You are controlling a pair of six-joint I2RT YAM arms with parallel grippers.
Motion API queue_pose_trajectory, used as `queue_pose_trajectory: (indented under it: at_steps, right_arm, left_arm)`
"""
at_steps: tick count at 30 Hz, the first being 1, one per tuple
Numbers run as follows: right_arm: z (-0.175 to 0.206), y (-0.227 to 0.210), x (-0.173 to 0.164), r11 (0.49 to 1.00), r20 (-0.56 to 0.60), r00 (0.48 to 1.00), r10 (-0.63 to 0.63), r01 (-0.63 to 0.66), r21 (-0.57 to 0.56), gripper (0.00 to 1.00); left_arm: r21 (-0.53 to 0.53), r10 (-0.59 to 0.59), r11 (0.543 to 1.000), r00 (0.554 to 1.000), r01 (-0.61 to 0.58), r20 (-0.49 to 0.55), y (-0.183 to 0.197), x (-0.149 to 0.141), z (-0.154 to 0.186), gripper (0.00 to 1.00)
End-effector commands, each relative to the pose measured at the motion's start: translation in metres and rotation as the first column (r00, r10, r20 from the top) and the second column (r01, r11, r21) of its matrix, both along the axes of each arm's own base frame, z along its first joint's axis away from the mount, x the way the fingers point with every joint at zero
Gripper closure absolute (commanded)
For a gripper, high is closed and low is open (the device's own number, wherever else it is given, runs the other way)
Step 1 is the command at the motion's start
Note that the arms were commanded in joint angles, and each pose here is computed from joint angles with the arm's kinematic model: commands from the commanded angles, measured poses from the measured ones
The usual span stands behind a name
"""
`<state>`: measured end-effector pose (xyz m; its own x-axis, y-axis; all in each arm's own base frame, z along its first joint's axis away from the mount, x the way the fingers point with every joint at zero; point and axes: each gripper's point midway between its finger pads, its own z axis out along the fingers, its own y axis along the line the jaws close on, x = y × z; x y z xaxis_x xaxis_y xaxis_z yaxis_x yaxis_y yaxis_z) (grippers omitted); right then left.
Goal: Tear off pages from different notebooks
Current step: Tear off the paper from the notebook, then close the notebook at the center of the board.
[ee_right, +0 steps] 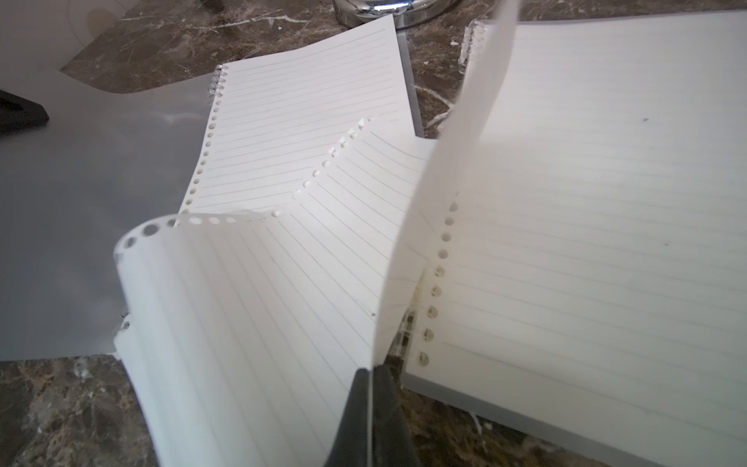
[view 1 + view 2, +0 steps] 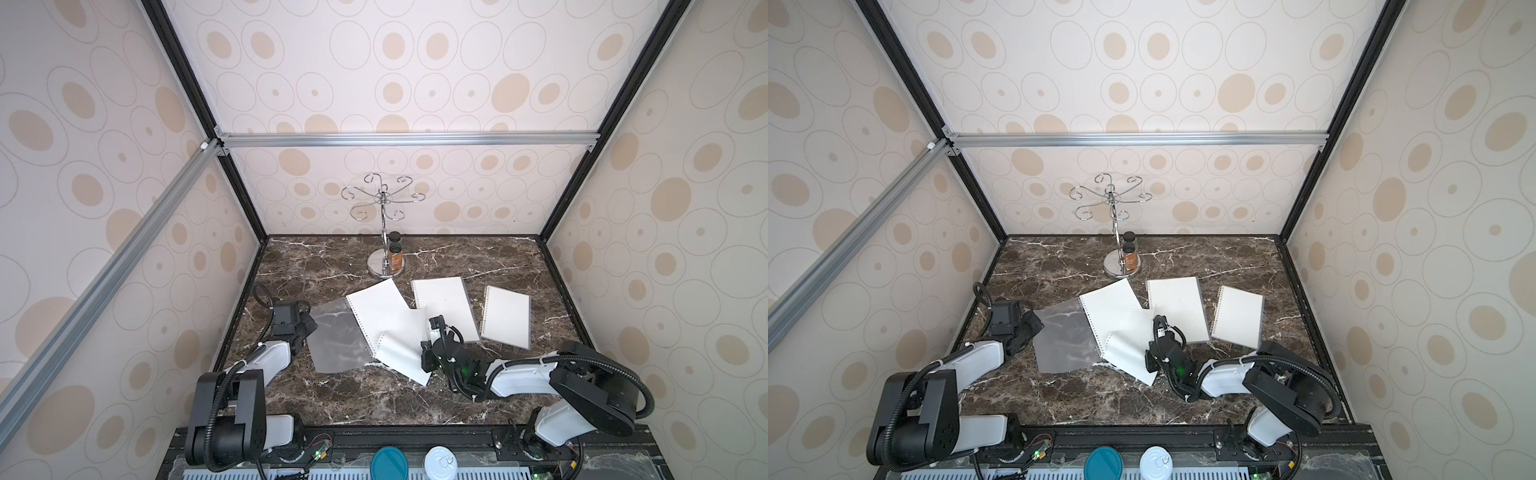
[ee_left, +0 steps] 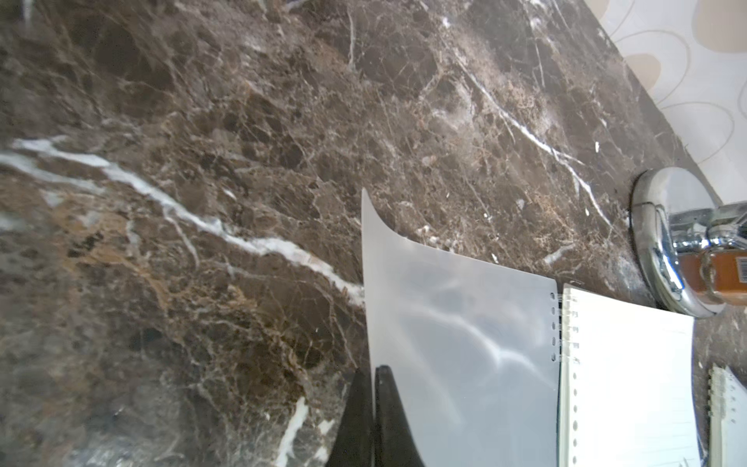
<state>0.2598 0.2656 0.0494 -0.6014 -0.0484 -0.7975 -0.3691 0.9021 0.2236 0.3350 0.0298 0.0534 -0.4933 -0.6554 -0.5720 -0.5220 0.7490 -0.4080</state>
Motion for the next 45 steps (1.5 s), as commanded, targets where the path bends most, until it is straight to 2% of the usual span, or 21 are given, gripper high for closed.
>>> queue_pose_trajectory:
  at_steps: [1,7,15,21,28,32,35,40,42,45]
  right_arm:
    - [-0.008,-0.004,0.002,1.0,-0.023,1.0,-0.021,0.021,-0.009,1.0]
    - [-0.005,0.002,-0.005,0.999,-0.027,0.999,0.026,-0.025,0.045,1.0]
    - [0.003,-0.059,-0.023,0.993,0.044,0.992,-0.116,0.116,0.008,1.0]
    - [0.017,-0.083,-0.034,0.988,0.08,0.985,-0.154,0.152,0.023,1.0]
    - [0.043,-0.076,-0.031,0.988,0.128,0.982,-0.139,0.128,0.089,1.0]
    - [0.056,-0.068,-0.027,0.986,0.144,0.981,-0.133,0.116,0.118,1.0]
    - [0.065,-0.061,-0.023,0.985,0.155,0.98,-0.124,0.102,0.14,1.0]
    - [0.076,-0.05,-0.015,0.979,0.147,0.983,-0.115,0.087,0.185,1.0]
    - [0.077,-0.044,-0.015,0.977,0.139,0.985,-0.1,0.071,0.201,1.0]
    - [0.074,-0.036,-0.014,0.973,0.119,0.989,-0.091,0.063,0.223,1.0]
  left_arm:
    - [0.024,0.058,0.998,0.997,-0.059,0.046,0.013,0.005,0.008,1.0]
    - [0.02,0.035,0.999,0.998,-0.036,0.052,0.011,0.008,0.009,1.0]
    - [0.026,0.03,0.999,0.997,-0.031,0.067,0.011,0.012,0.015,1.0]
    - [0.074,0.043,0.996,0.997,-0.049,0.068,0.022,0.017,0.033,1.0]
    - [0.205,0.066,0.974,0.988,-0.094,0.138,0.048,0.033,0.111,1.0]
    - [0.233,0.02,0.971,0.99,-0.052,0.141,0.048,0.053,0.141,1.0]
    - [0.223,-0.014,0.975,0.991,-0.016,0.134,0.044,0.069,0.149,1.0]
    - [0.231,-0.008,0.973,0.991,-0.024,0.135,0.047,0.089,0.164,1.0]
    - [0.212,-0.031,0.977,0.99,0.002,0.135,0.043,0.098,0.16,1.0]
    - [0.19,-0.061,0.981,0.994,0.042,0.092,0.035,0.114,0.136,1.0]
